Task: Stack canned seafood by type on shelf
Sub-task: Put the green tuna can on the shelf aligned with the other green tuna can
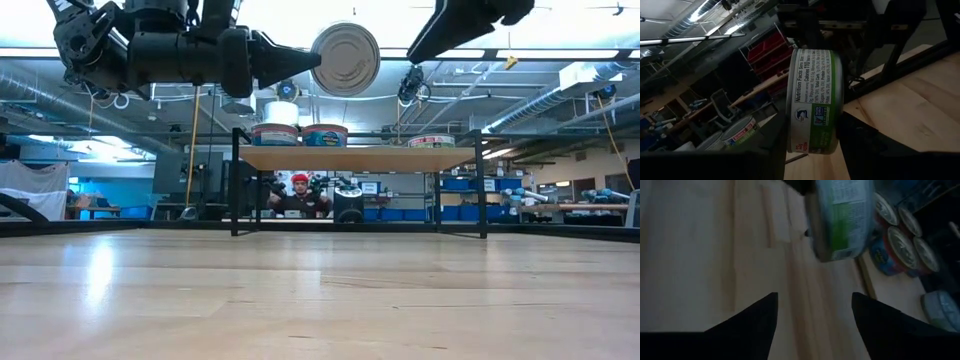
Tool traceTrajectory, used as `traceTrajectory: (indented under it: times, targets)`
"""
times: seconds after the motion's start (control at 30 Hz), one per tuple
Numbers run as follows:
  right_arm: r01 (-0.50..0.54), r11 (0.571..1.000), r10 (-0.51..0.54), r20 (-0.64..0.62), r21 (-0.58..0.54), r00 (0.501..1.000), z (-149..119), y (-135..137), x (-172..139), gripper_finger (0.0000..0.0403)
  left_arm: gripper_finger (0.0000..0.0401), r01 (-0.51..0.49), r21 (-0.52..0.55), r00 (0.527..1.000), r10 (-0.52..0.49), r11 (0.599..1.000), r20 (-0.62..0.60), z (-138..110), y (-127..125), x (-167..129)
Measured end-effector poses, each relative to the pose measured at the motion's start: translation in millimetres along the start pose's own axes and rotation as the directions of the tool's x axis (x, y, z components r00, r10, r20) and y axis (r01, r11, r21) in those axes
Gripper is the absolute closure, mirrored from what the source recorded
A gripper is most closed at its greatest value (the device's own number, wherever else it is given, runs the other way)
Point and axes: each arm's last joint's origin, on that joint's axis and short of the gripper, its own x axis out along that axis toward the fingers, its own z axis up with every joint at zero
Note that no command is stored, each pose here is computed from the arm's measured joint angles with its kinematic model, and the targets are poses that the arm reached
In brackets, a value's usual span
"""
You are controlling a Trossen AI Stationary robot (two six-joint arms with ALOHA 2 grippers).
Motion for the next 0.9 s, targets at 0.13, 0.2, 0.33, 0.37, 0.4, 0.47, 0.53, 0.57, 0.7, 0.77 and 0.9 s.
traceTrajectory:
  times: [0.13, 0.2, 0.33, 0.37, 0.4, 0.47, 0.53, 0.57, 0.7, 0.77, 0.9]
  targets:
    - [0.028, 0.999, -0.029, -0.001, -0.040, 1.000, 0.6, -3.6, 2.6, 0.0129, 0.0251, 0.001, 0.000, 1.000, -0.001, 1.000, -0.002, -0.2, -0.1, 0.0]
    - [0.051, 0.997, -0.050, 0.015, -0.058, 0.999, 2.9, -5.3, 3.6, 0.0125, 0.0251, 0.001, 0.000, 1.000, -0.001, 1.000, -0.001, -0.2, -0.1, 0.0]
    - [0.075, 0.995, -0.070, 0.083, -0.061, 0.994, 12.0, -8.2, 5.3, 0.0115, 0.0251, 0.008, 0.001, 1.000, -0.008, 1.000, -0.013, -0.9, -0.6, 0.5]
    - [0.078, 0.995, -0.072, 0.099, -0.055, 0.992, 14.4, -9.1, 5.7, 0.0113, 0.0251, 0.012, 0.002, 1.000, -0.012, 1.000, -0.020, -1.0, -0.8, 1.2]
    - [0.077, 0.996, -0.072, 0.114, -0.049, 0.991, 16.5, -10.3, 6.5, 0.0111, 0.0251, 0.018, 0.003, 0.999, -0.018, 1.000, -0.027, -1.3, -1.1, 1.8]
    - [0.068, 0.997, -0.064, 0.132, -0.031, 0.989, 19.2, -12.9, 8.5, 0.0107, 0.0251, 0.048, 0.004, 0.998, -0.048, 0.999, -0.027, -0.7, -1.8, 3.6]
    - [0.044, 0.998, -0.038, 0.134, -0.038, 0.990, 19.8, -15.0, 10.9, 0.0106, 0.0251, 0.064, 0.004, 0.997, -0.064, 0.998, -0.031, 0.7, -2.3, 5.7]
    - [0.027, 0.999, -0.021, 0.132, -0.042, 0.991, 19.6, -15.8, 12.0, 0.0106, 0.0251, 0.066, 0.005, 0.997, -0.066, 0.998, -0.038, 0.5, -2.4, 6.2]
    - [-0.025, 0.999, 0.030, 0.139, -0.038, 0.990, 20.4, -17.0, 14.4, 0.0115, 0.0251, 0.062, 0.005, 0.998, -0.062, 0.998, -0.030, 3.2, -1.1, 8.5]
    - [-0.026, 0.999, 0.030, 0.145, -0.034, 0.989, 21.2, -17.6, 14.8, 0.0121, 0.0251, 0.059, 0.005, 0.998, -0.059, 0.998, -0.024, 4.9, -0.3, 9.7]
    - [-0.045, 0.998, 0.049, 0.155, -0.032, 0.987, 22.3, -18.9, 16.0, 0.0131, 0.0251, 0.070, 0.004, 0.997, -0.070, 0.998, -0.010, 10.0, 1.6, 14.4]
